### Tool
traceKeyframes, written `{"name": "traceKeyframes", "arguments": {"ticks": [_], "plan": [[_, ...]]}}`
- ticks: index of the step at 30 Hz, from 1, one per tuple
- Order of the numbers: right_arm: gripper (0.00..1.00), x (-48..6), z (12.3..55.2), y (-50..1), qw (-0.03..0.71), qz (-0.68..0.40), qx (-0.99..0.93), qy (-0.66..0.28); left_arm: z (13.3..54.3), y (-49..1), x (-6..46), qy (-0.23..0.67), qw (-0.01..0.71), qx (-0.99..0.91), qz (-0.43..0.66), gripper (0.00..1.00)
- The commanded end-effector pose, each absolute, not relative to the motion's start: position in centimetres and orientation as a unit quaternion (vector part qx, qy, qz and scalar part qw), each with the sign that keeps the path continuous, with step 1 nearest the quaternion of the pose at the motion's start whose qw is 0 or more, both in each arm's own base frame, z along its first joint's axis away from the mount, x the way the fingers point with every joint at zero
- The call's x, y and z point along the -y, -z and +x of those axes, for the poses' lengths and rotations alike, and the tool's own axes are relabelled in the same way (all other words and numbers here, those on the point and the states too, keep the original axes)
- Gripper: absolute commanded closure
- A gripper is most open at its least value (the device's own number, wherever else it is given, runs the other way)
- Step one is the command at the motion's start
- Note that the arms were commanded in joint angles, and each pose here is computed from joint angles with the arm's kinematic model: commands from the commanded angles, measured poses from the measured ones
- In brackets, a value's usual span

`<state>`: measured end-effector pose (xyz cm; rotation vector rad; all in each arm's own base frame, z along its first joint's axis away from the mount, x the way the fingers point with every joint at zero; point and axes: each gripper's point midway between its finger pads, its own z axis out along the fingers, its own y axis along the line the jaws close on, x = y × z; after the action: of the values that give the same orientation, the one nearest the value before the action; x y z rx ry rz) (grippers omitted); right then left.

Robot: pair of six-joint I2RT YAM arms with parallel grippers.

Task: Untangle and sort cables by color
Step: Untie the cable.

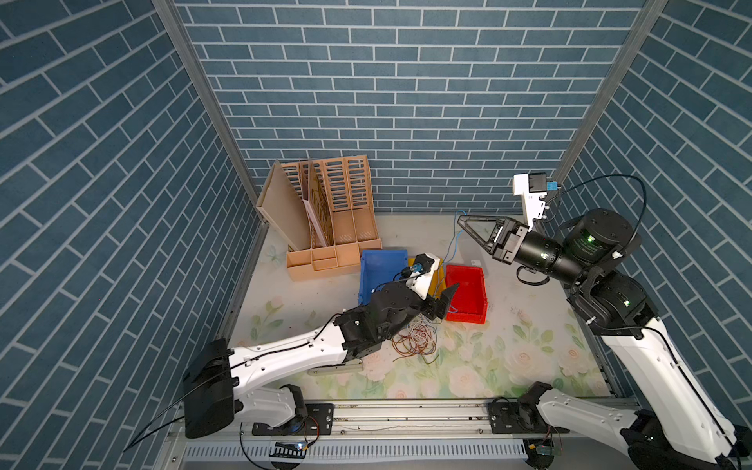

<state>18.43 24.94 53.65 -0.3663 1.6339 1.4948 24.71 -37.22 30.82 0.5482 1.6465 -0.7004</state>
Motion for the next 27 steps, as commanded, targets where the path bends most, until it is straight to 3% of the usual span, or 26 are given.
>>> {"name": "traceKeyframes", "arguments": {"ticks": [1, 2, 3, 8, 15, 23, 27], "plan": [[1.0, -24.6, 17.2, -55.1, 0.44, -0.154, -0.632, -0.619, 26.8, -30.6, 36.7, 0.301, 0.595, -0.718, 0.198, 0.77], [1.0, -24.6, 17.3, -54.9, 0.438, -0.153, -0.634, -0.618, 27.0, -29.9, 36.8, 0.3, 0.59, -0.723, 0.199, 0.92], [1.0, -24.6, 17.4, -54.8, 0.438, -0.153, -0.635, -0.617, 27.1, -29.2, 37.0, 0.297, 0.585, -0.727, 0.202, 0.96], [1.0, -24.8, 18.0, -56.2, 0.458, -0.158, -0.625, -0.612, 26.3, -24.1, 38.1, 0.299, 0.53, -0.759, 0.233, 0.89], [1.0, -24.6, 18.0, -60.0, 0.488, -0.169, -0.601, -0.609, 25.2, -18.5, 37.9, 0.295, 0.462, -0.802, 0.237, 0.92], [1.0, -24.0, 18.7, -61.1, 0.519, -0.166, -0.607, -0.579, 24.1, -16.4, 38.1, 0.299, 0.432, -0.817, 0.238, 0.96], [1.0, -23.3, 19.8, -59.7, 0.531, -0.149, -0.635, -0.541, 23.8, -17.9, 37.5, 0.311, 0.438, -0.814, 0.222, 0.92]]}}
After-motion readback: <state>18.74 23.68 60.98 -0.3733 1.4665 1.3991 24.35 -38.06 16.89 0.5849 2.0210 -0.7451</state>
